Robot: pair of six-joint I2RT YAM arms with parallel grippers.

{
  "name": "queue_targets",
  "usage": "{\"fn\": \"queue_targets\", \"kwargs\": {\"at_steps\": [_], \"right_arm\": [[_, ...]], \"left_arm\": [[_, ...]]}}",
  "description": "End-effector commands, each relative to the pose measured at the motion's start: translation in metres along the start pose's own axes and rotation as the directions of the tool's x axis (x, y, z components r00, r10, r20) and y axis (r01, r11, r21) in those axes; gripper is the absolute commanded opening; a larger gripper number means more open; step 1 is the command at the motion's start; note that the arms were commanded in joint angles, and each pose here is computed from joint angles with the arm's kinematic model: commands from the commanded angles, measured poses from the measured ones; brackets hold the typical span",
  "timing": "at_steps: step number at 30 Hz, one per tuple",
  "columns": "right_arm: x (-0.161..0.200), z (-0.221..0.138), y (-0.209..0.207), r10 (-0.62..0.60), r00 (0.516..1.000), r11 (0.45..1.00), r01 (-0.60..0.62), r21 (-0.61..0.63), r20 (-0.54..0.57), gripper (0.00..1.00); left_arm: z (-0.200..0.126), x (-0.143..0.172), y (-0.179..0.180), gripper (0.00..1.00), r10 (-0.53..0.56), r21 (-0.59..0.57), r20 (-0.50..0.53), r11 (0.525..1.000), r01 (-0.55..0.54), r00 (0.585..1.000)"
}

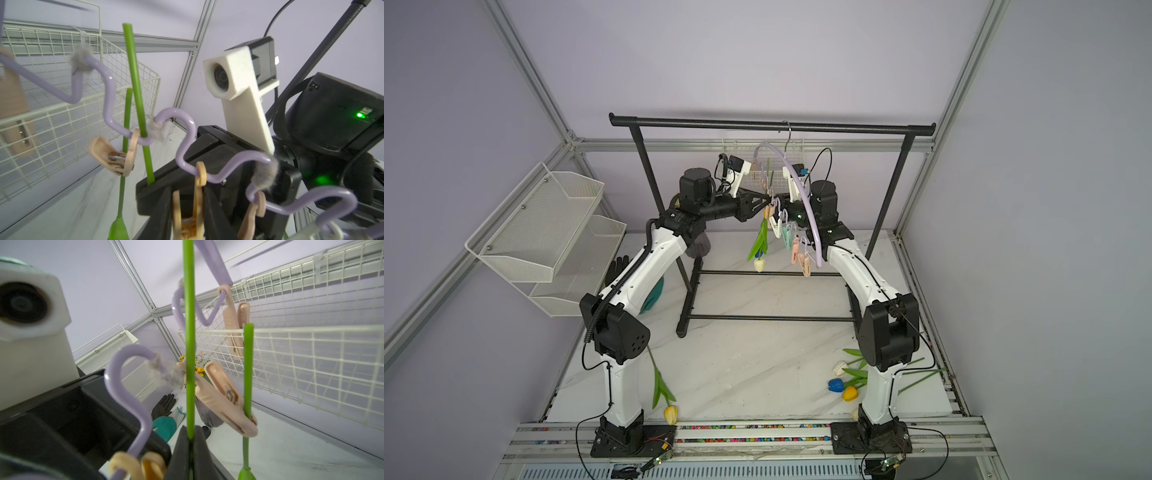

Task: Dry the flowers on a clothes hanger
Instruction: Open the clamp at the hanger.

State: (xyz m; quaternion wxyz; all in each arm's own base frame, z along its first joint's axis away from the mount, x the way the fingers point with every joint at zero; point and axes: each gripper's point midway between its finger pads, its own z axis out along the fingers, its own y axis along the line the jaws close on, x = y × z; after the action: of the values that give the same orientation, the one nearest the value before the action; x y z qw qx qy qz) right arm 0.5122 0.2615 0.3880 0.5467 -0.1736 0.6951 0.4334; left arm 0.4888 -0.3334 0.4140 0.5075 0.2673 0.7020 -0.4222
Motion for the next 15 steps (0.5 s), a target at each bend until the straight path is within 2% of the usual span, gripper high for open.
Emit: {"fn": "queue_targets", "kwargs": {"at_steps": [1, 8, 15], "right_arm": [[-0.019, -0.012, 0.016, 0.004, 0.998, 1.000, -0.004, 0.005, 0.062, 0.00], [-0.014, -0.039, 0.007, 0.082, 0.991, 0.988, -0.094, 0.119, 0.105, 0.00], [0.004, -0.054, 0.006, 0.219, 0.962, 0.967, -0.237, 0.099, 0.165, 0.00]], "left_arm": [[-0.002, -0.013, -0.009, 0.25, 0.004, 0.015, 0.030, 1.000, -0.005, 1.000], [-0.005, -0.021, -0.012, 0.25, 0.005, 0.009, 0.055, 1.000, -0.006, 0.998], [-0.005, -0.025, -0.012, 0.24, -0.012, 0.014, 0.077, 1.000, 0.011, 0.997]]}}
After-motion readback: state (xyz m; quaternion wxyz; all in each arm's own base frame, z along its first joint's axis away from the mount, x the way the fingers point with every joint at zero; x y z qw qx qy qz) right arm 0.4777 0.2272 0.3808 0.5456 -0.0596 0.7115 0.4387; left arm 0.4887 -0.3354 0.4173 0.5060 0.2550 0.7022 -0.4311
